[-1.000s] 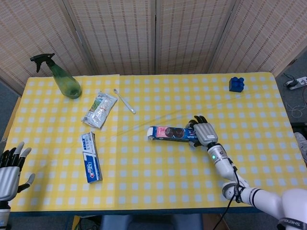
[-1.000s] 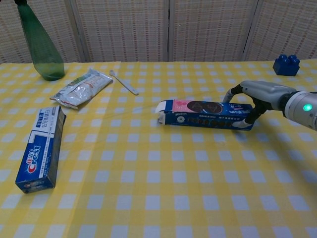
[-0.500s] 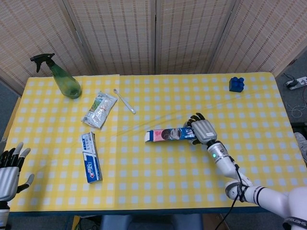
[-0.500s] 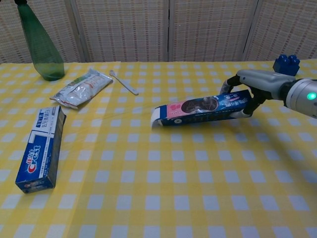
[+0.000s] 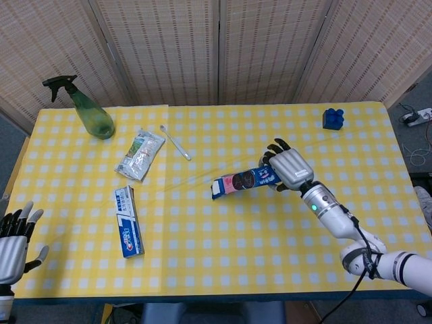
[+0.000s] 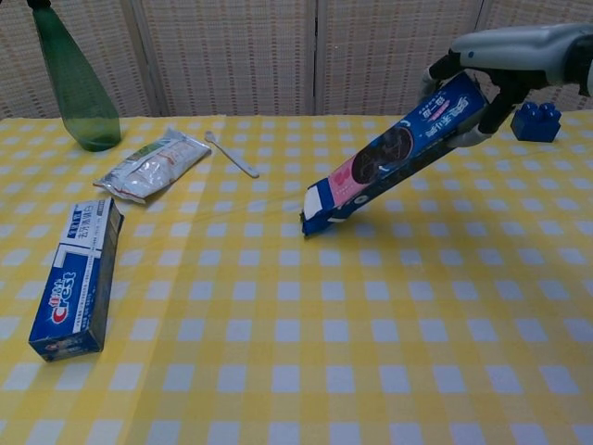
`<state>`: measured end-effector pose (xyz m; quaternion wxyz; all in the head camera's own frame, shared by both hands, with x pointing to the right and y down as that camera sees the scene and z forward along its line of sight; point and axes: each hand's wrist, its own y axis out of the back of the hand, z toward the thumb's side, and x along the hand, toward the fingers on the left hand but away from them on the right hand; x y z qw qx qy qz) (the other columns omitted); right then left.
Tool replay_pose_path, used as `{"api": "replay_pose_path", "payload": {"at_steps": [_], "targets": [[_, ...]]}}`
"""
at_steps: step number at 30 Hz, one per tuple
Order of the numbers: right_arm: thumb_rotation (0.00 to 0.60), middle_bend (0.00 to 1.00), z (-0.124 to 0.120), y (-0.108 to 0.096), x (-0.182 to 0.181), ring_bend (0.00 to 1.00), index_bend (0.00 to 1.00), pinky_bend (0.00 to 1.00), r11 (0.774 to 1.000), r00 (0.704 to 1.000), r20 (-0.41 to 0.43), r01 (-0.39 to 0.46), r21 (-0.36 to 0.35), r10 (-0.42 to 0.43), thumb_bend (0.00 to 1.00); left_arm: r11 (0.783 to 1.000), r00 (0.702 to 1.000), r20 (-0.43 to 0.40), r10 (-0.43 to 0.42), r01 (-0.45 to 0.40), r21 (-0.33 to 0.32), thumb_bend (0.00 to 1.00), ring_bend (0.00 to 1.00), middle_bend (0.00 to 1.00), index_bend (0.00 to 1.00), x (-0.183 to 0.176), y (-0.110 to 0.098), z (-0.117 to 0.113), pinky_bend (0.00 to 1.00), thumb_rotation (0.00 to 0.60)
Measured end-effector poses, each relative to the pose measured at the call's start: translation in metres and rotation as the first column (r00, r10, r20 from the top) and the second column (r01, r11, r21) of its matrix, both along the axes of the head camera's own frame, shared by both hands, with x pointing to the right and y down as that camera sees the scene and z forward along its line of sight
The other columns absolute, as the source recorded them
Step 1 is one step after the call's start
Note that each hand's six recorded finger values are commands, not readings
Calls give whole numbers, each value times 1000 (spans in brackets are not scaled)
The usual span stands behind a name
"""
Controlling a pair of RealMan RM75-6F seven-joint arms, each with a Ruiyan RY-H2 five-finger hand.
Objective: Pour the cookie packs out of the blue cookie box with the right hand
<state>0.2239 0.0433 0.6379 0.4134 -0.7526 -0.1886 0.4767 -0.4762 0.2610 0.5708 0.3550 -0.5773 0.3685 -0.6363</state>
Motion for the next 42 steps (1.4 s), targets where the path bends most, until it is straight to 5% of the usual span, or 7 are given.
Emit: {"api": "replay_pose_path", "payload": {"at_steps": [20,29,42], "targets": [[600,352,-62,-15,23,156,511,60,991,987,140,-95,92,82,322,1000,1000,3,15,-15,10,320,0,0,146,6,-3,-5,0,600],[600,352,-43,12,21,157,511,62,999,991,124,-41,-30,44,316,1000,1000,2,26,-26,8,319,0,0,146,10,-4,-6,0,600],[600,345,-24,18,25,157,499,62,997,998,67,-15,-72,20,315,1000,1000,8,19,-19,-2,320,0,0,146,9,-2,-4,0,600]]}}
